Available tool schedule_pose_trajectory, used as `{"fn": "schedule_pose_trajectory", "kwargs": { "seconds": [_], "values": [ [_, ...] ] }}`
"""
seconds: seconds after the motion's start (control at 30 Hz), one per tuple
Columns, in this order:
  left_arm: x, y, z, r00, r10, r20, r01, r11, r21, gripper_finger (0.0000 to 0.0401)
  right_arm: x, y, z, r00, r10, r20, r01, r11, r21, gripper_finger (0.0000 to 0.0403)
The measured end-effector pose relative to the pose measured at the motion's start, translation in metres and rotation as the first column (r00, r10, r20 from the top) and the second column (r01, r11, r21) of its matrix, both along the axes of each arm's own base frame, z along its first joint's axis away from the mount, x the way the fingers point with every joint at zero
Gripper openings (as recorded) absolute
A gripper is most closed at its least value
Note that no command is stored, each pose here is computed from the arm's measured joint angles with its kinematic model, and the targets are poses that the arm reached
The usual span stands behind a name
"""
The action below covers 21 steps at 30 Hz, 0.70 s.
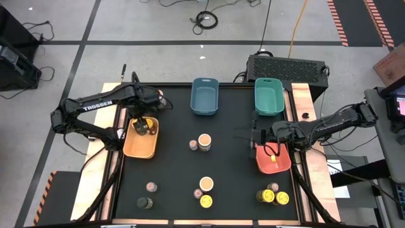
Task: Sort spices by type
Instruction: Put the yellow seasoning can into the yellow bin
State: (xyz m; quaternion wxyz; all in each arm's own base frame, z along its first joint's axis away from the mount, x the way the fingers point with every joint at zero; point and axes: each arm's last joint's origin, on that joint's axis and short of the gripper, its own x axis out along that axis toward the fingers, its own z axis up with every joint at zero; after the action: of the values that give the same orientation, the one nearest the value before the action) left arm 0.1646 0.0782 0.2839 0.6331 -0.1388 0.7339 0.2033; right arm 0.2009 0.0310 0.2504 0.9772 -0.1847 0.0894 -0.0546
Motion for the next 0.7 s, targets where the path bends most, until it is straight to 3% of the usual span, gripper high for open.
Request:
{"fn": "schedule_pose_trajectory", "kwargs": {
  "seconds": [0.23,0.37,0.53,0.7],
  "values": [
    [0.007,-0.005,0.035,0.988,0.007,0.155,-0.013,0.999,0.035,0.0277,0.000,0.001,0.000,1.000,0.029,0.006,-0.029,0.999,0.023,0.0150],
    [0.018,-0.016,0.050,0.953,-0.015,0.301,-0.002,0.998,0.059,0.0277,0.000,0.002,0.001,0.999,0.041,0.013,-0.041,0.999,0.035,0.0150],
    [0.045,-0.046,0.060,0.842,-0.155,0.517,0.127,0.988,0.089,0.0277,0.000,0.002,0.001,0.998,0.052,0.017,-0.053,0.998,0.037,0.0150],
    [0.065,-0.078,0.071,0.693,-0.275,0.666,0.237,0.960,0.150,0.0277,0.000,0.002,0.001,0.998,0.052,0.019,-0.052,0.998,0.040,0.0150]
  ]
}}
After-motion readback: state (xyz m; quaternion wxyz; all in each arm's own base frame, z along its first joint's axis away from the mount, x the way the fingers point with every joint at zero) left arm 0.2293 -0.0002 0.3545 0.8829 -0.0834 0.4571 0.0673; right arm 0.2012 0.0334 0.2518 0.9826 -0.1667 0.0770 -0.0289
